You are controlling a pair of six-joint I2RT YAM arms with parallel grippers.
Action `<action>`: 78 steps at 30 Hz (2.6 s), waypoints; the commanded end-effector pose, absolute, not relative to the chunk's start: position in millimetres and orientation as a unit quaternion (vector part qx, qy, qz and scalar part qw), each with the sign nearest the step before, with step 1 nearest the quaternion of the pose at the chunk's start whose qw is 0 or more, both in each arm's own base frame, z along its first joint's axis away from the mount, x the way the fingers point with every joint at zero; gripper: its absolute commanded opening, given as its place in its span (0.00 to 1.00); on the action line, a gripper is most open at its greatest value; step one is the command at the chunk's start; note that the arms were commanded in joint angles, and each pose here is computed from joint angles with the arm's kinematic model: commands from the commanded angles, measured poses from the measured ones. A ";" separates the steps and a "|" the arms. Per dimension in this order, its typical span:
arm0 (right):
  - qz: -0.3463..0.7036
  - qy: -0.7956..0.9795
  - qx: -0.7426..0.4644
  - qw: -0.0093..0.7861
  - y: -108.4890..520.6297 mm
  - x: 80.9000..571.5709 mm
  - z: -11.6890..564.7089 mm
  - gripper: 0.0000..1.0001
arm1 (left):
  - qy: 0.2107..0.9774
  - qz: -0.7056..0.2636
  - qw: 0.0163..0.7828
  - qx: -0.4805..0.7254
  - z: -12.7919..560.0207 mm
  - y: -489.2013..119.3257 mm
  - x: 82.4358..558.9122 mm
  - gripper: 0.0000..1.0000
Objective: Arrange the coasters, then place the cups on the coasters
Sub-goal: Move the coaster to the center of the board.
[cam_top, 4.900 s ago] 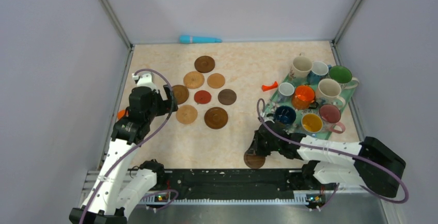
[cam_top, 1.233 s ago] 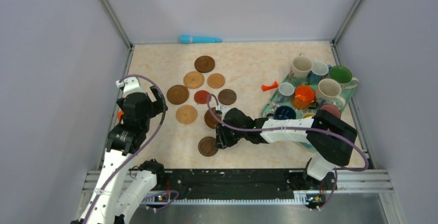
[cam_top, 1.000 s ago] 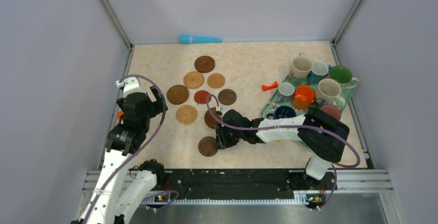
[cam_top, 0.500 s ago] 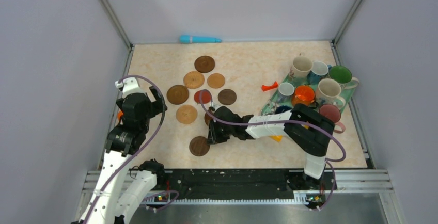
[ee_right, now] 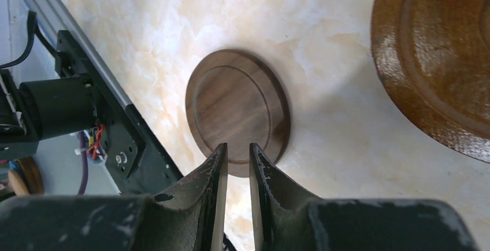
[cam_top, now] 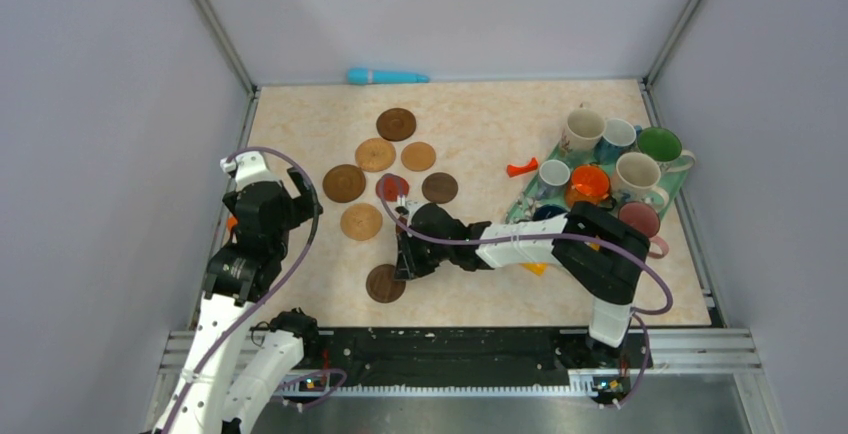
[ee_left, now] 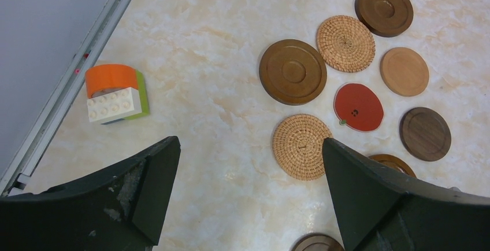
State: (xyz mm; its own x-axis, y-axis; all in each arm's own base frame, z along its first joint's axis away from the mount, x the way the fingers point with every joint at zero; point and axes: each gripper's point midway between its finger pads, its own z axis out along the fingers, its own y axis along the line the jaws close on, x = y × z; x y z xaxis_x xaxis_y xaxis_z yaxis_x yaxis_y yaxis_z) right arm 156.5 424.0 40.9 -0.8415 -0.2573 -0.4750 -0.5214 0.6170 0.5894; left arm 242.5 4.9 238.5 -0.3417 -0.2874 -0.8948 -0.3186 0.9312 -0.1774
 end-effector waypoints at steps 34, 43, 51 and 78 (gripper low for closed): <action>0.321 0.884 -0.221 0.259 460.0 232.9 12.3 0.20 | 0.801 0.014 0.563 -0.202 254.3 8.6 244.4 0.99; 0.329 0.881 -0.216 0.263 468.5 240.8 10.6 0.19 | 0.801 0.014 0.563 -0.202 254.5 8.7 244.9 0.99; 0.334 0.877 -0.216 0.268 465.4 245.7 20.8 0.19 | 0.803 0.013 0.561 -0.201 253.1 7.7 245.6 0.99; 0.170 0.874 -0.093 0.446 262.6 274.1 212.6 0.77 | 0.828 -0.110 0.544 -0.082 247.4 -51.6 251.6 0.99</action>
